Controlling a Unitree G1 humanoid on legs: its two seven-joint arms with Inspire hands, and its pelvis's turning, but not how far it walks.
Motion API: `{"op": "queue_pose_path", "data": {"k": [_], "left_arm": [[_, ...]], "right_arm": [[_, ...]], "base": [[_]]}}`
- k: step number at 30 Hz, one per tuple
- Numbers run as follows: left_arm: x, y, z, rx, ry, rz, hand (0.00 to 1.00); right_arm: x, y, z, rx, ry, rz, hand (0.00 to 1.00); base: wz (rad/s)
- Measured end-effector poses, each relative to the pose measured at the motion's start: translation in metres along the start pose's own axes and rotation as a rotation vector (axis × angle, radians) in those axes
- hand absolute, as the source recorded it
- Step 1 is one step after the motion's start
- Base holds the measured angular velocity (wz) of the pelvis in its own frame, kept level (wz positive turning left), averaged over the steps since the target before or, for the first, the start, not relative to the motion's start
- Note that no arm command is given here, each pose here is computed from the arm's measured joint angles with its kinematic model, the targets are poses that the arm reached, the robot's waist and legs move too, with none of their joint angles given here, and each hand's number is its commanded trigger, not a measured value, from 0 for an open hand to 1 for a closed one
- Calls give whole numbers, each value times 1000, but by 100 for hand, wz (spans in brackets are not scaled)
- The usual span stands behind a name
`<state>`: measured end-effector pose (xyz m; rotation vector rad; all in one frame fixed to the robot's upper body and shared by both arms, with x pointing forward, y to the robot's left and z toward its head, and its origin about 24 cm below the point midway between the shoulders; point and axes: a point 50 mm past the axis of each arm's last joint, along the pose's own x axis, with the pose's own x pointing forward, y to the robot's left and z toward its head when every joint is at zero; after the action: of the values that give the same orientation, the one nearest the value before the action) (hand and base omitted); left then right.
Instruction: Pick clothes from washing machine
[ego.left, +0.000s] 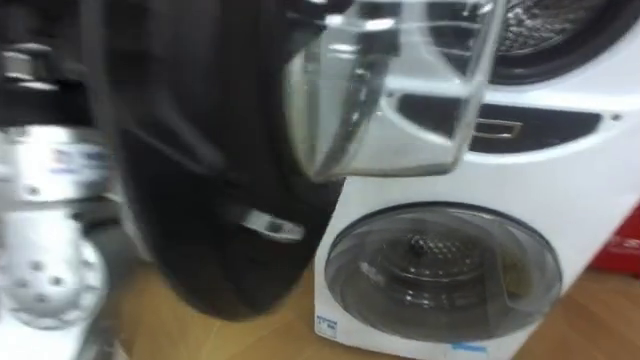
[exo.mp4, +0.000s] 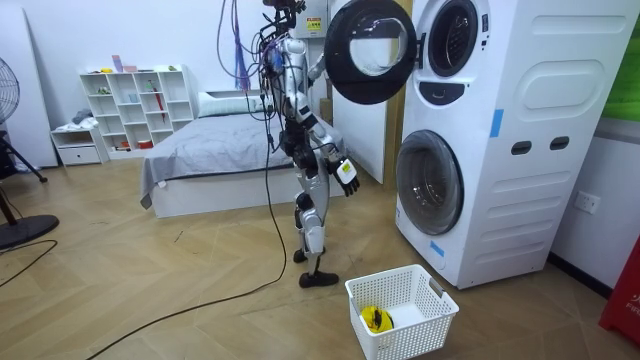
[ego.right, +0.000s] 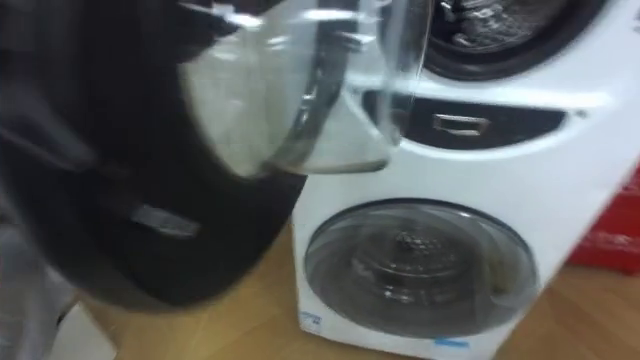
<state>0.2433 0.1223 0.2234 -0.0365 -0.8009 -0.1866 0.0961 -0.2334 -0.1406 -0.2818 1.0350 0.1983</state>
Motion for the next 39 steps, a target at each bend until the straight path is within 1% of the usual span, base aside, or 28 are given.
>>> {"op": "queue_pose_path", "data": {"k": [1,3,4,5,7,8,10,16,19,23,26,27,28,31,33,34,36,39], "left_arm": [[-1,-6,-3,-13,13,-44,0],[-9,-28,-13,-87,66,-181,0],[-15,-36,-17,-128,94,-234,0],[-18,-39,-19,-148,112,-257,0],[-34,-52,-34,-198,202,-351,0],[-39,-54,-39,-206,229,-363,0],[-59,-59,-53,-236,326,-399,0],[-86,-67,-61,-299,426,-472,0],[-92,-77,-60,-351,435,-540,0],[-99,-88,-63,-384,460,-604,0],[-105,-106,-62,-414,467,-692,0],[-106,-116,-63,-415,465,-745,0],[-107,-125,-63,-397,458,-797,0],[-106,-143,-65,-371,436,-898,0],[-109,-151,-72,-382,465,-924,0],[-112,-154,-78,-383,494,-936,0],[-119,-154,-89,-369,549,-942,0],[-132,-148,-108,-293,642,-955,0]], "right_arm": [[0,1,0,6,-4,4,0],[2,5,1,19,-14,11,0],[2,6,3,18,-18,6,0],[3,6,3,19,-20,3,0],[3,9,4,25,-21,3,0],[4,9,4,26,-22,3,0],[5,12,8,29,-32,3,0],[9,20,18,16,-57,46,0],[13,20,28,7,-82,57,0],[16,21,36,-29,-100,68,0],[19,27,44,-73,-106,97,0],[20,28,45,-82,-108,104,0],[20,28,48,-92,-115,106,0],[22,27,59,-108,-138,116,0],[23,27,60,-109,-141,124,0],[23,27,60,-107,-139,123,0],[23,26,59,-97,-136,121,0],[22,24,56,-61,-129,113,0]], "base": [[-22],[-31],[-25],[-19],[-16],[-16],[-3],[-1],[-1],[-4],[-8],[-8],[-12],[-42],[-35],[-33],[-29],[-17]]}}
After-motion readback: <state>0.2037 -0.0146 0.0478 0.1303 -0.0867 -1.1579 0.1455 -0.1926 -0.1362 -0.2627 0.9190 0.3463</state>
